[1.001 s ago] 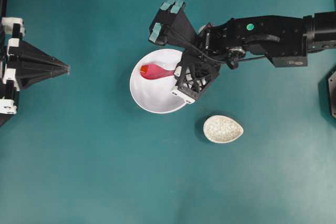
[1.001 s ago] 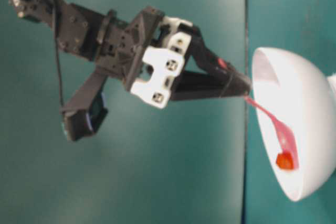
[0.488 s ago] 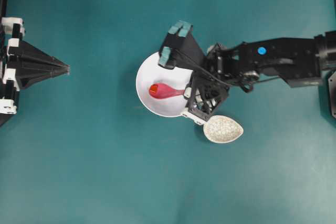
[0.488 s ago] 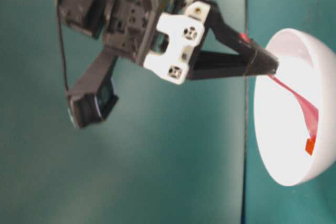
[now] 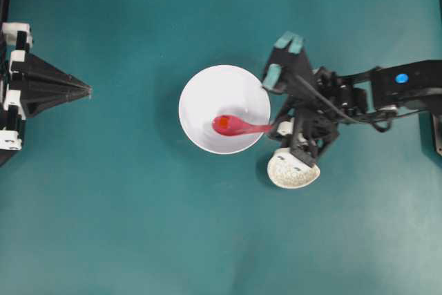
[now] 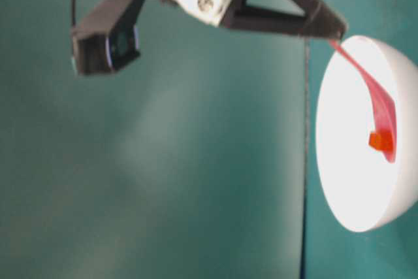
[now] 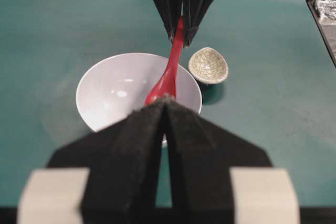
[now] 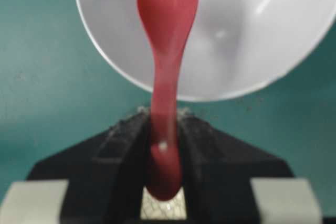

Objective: Grip the spoon and scoop the red block from the bowl with right arm.
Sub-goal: 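Raise the spoon holding the red cube and pull the arm back right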

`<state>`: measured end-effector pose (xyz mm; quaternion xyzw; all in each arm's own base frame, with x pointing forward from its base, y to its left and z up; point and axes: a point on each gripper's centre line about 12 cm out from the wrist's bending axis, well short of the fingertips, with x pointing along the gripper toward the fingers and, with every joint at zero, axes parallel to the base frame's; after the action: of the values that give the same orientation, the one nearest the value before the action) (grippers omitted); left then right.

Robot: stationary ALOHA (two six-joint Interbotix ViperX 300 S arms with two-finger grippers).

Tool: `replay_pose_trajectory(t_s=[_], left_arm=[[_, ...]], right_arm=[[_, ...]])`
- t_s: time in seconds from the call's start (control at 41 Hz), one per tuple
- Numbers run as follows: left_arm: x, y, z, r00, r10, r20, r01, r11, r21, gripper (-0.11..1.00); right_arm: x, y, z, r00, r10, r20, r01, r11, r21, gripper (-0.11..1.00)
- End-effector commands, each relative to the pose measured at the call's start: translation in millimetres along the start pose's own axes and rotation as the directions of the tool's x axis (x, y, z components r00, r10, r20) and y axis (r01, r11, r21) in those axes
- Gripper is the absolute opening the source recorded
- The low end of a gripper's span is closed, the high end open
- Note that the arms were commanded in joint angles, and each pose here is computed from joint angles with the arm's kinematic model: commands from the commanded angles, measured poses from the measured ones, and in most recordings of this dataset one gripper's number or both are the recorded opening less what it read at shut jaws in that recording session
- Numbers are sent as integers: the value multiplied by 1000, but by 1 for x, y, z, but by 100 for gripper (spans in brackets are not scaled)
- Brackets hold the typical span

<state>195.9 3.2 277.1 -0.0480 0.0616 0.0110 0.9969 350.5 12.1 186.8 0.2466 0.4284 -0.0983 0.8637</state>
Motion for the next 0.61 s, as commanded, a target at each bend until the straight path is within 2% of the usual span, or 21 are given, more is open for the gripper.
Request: replay_pose_trajectory(t_s=[0.0, 0.171, 0.342, 0.586], left_arm=[[1, 0, 10, 1000, 1, 22, -1, 1000, 3, 0], [1, 0, 10, 1000, 1, 25, -1, 1000, 1, 0], [1, 0, 10, 1000, 1, 25, -1, 1000, 1, 0], [1, 0, 10, 1000, 0, 26, 0, 1000, 1, 0]], right_arm=[[-17, 4, 4, 996, 48, 80, -47, 999, -9, 23], [-32, 4, 4, 979, 101, 175, -100, 995, -16, 23], [-48, 5, 5, 970, 123, 211, -121, 992, -24, 23], [-84, 15, 18, 963, 141, 228, -135, 990, -39, 23]])
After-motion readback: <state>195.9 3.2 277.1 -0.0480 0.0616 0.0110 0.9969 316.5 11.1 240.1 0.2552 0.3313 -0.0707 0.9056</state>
